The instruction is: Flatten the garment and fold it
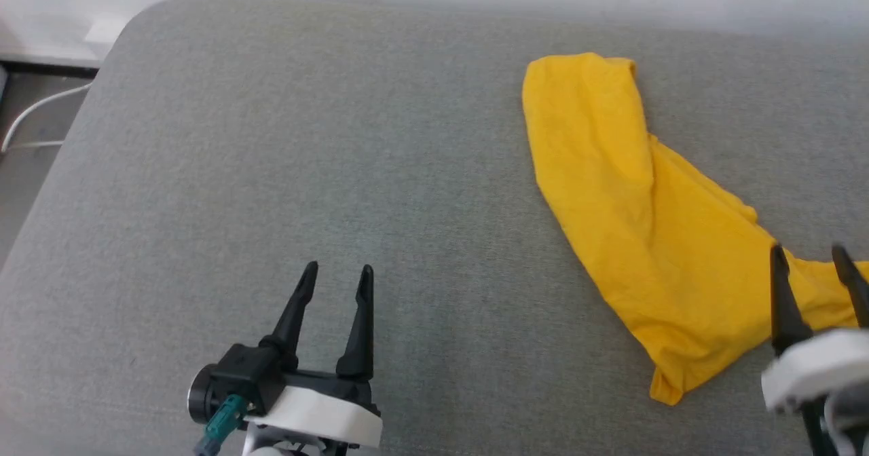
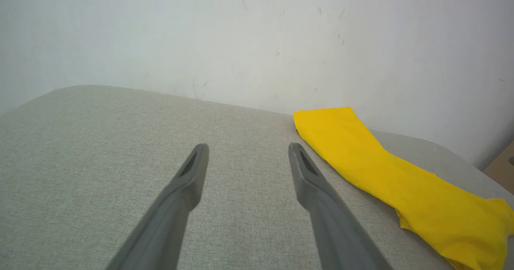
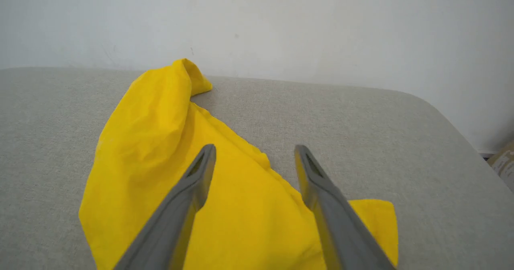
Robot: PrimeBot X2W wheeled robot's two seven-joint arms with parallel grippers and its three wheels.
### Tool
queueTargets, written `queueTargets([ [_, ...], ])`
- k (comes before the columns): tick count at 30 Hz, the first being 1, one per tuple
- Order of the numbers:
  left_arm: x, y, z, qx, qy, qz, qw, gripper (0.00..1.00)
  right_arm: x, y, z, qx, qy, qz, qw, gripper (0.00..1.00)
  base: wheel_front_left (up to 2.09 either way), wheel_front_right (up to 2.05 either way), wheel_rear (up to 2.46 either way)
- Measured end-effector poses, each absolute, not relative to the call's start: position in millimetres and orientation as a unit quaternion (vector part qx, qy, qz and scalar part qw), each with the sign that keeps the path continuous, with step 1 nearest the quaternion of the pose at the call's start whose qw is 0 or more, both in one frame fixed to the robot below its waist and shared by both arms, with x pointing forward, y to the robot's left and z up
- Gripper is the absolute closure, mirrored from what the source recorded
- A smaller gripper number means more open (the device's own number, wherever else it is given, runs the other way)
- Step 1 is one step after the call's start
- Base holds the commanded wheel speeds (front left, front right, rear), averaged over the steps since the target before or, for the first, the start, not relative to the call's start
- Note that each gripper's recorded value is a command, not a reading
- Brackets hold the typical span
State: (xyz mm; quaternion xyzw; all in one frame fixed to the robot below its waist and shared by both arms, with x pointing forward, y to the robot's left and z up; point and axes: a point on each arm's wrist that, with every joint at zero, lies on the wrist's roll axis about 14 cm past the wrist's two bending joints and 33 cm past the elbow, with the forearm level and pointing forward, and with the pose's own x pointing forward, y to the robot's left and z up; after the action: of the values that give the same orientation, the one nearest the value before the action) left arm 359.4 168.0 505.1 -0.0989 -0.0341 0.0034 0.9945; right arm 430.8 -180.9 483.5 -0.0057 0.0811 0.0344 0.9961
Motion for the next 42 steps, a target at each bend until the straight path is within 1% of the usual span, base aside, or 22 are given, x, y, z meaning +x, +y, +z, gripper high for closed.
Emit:
queueTargets([
  [2, 359.5, 165.9, 507.2, -0.101, -0.037, 0.0, 0.994, 0.0, 412.0, -190.4, 478.1, -0.013, 0.075, 0.025, 0.997, 0.0, 0.0, 0.0, 0.0],
  [7, 357.7, 162.9, 508.0, -0.104, -0.039, -0.005, 0.994, 0.0, 374.3, -205.5, 456.0, 0.02, 0.066, 0.003, 0.998, 0.0, 0.0, 0.0, 0.0],
  [10, 353.5, 161.1, 502.2, -0.105, -0.029, -0.006, 0.994, 0.0, 362.9, -211.1, 448.8, 0.036, 0.062, -0.01, 0.997, 0.0, 0.0, 0.0, 0.0],
  [13, 352.3, 158.0, 500.4, -0.106, -0.026, -0.01, 0.994, 0.0, 357.2, -207.8, 445.3, 0.044, 0.062, -0.008, 0.997, 0.0, 0.0, 0.0, 0.0],
  [19, 353.7, 154.0, 503.7, -0.107, -0.031, -0.017, 0.994, 0.0, 361.8, -190.2, 456.0, 0.024, 0.046, 0.023, 0.998, 0.0, 0.0, 0.0, 0.0],
  [22, 353.5, 154.8, 503.3, -0.107, -0.03, -0.016, 0.994, 0.0, 378.9, -175.2, 471.9, 0.011, 0.034, 0.046, 0.998, 0.0, 0.0, 0.0, 0.0],
  [26, 354.4, 157.0, 503.1, -0.107, -0.03, -0.012, 0.994, 0.0, 404.8, -143.7, 489.2, -0.006, 0.044, 0.091, 0.995, 0.0, 0.0, 0.0, 0.0],
  [28, 356.6, 158.0, 504.3, -0.107, -0.032, -0.011, 0.994, 0.0, 417.4, -127.5, 493.0, -0.013, 0.063, 0.112, 0.992, 0.0, 0.0, 0.0, 0.0],
  [33, 359.6, 160.9, 504.2, -0.109, -0.032, -0.006, 0.994, 0.0, 434.0, -93.2, 470.7, -0.053, 0.17, 0.166, 0.97, 0.0, 0.0, 0.0, 0.0],
  [37, 360.7, 163.2, 501.2, -0.109, -0.028, -0.001, 0.994, 0.0, 439.1, -87.8, 439.2, -0.101, 0.26, 0.194, 0.941, 0.0, 0.0, 0.0, 0.0],
  [42, 361.5, 169.0, 499.1, -0.111, -0.024, 0.009, 0.994, 0.0, 442.2, -82.9, 402.7, -0.142, 0.324, 0.219, 0.91, 0.0, 0.0, 0.0, 0.0],
])
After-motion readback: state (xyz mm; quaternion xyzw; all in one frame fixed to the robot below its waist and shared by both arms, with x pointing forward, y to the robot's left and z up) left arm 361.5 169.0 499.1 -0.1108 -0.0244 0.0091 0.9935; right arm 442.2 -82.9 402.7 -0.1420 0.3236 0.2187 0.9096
